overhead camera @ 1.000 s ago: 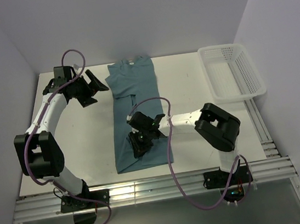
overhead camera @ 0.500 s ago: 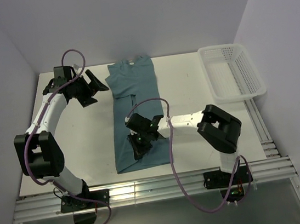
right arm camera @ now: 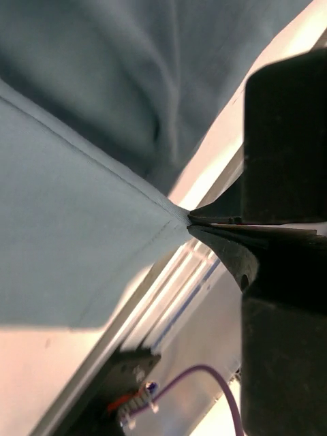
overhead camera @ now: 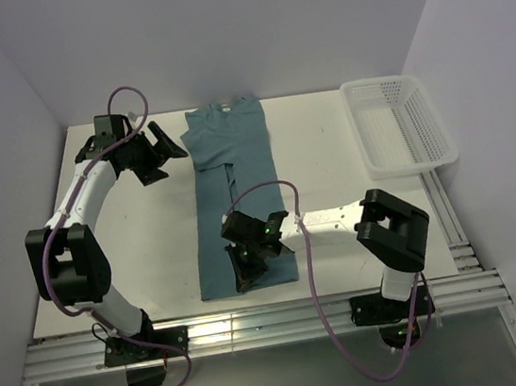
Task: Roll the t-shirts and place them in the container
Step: Fold the tshirt
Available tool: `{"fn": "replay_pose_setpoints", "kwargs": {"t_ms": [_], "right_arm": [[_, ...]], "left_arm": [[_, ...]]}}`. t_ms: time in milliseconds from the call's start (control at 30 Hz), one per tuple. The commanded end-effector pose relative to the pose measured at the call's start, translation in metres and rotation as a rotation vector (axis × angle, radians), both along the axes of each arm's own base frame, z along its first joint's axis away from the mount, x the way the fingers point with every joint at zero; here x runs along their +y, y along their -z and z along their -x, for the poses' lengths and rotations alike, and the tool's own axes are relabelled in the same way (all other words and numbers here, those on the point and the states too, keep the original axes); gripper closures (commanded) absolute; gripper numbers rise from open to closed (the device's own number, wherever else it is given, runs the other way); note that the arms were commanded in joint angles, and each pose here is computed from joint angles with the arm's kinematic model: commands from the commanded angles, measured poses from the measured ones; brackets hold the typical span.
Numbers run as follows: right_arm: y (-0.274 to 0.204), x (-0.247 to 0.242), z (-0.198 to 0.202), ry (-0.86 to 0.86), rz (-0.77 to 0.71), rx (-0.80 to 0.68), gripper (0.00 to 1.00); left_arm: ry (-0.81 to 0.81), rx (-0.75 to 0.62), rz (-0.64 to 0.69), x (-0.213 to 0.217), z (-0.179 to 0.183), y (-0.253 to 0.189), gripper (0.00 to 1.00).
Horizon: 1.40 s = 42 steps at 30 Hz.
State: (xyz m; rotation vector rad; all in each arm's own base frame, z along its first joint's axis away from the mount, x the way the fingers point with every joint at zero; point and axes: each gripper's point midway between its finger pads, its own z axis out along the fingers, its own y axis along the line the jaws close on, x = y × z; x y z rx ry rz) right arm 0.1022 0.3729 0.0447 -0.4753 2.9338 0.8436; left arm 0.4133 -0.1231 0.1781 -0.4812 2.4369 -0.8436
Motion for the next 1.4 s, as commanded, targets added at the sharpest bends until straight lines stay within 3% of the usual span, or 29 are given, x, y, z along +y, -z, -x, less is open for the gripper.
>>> {"fn": "replay_pose_setpoints", "kwargs": {"t_ms": [0, 200, 333, 433, 633, 733, 867, 1000, 1233, 1367], "right_arm": [[-0.01, -0.011, 0.004, 0.057, 0.001, 0.001, 1.0], [-0.004, -0.025, 0.009, 0.073, 0.03, 0.011, 1.0], [-0.005, -0.027, 0.007, 0.067, 0.042, -0.005, 0.76], [-0.017, -0.027, 0.003, 0.059, 0.023, -0.033, 0.65], [-0.034, -0.045, 0.001, 0.064, 0.006, -0.054, 0.57], [-0.036, -0.068, 0.006, 0.098, -0.015, -0.038, 0.47], [-0.035, -0.109, -0.008, 0.252, -0.058, -0.003, 0.45], [-0.011, -0.144, -0.007, 0.358, 0.001, 0.062, 0.44], [0.016, -0.154, -0.005, 0.416, 0.032, 0.156, 0.44], [0.02, -0.151, -0.01, 0.43, 0.034, 0.165, 0.44]], "left_arm": [[0.022, -0.014, -0.024, -0.001, 0.005, 0.0, 0.04], [0.033, 0.011, -0.03, -0.003, 0.017, 0.009, 0.04], [0.04, 0.05, -0.048, -0.005, 0.036, 0.018, 0.02], [0.036, 0.065, -0.061, -0.002, 0.054, 0.021, 0.01], [0.04, 0.113, -0.081, 0.003, 0.093, 0.025, 0.01], [0.034, 0.152, -0.047, -0.005, 0.122, 0.031, 0.0], [0.023, 0.2, -0.019, -0.022, 0.16, 0.046, 0.0], [0.019, 0.29, -0.01, -0.031, 0.194, 0.077, 0.0], [0.068, 0.386, -0.08, -0.036, 0.24, 0.107, 0.01], [0.076, 0.427, -0.081, -0.034, 0.257, 0.121, 0.07]]}}
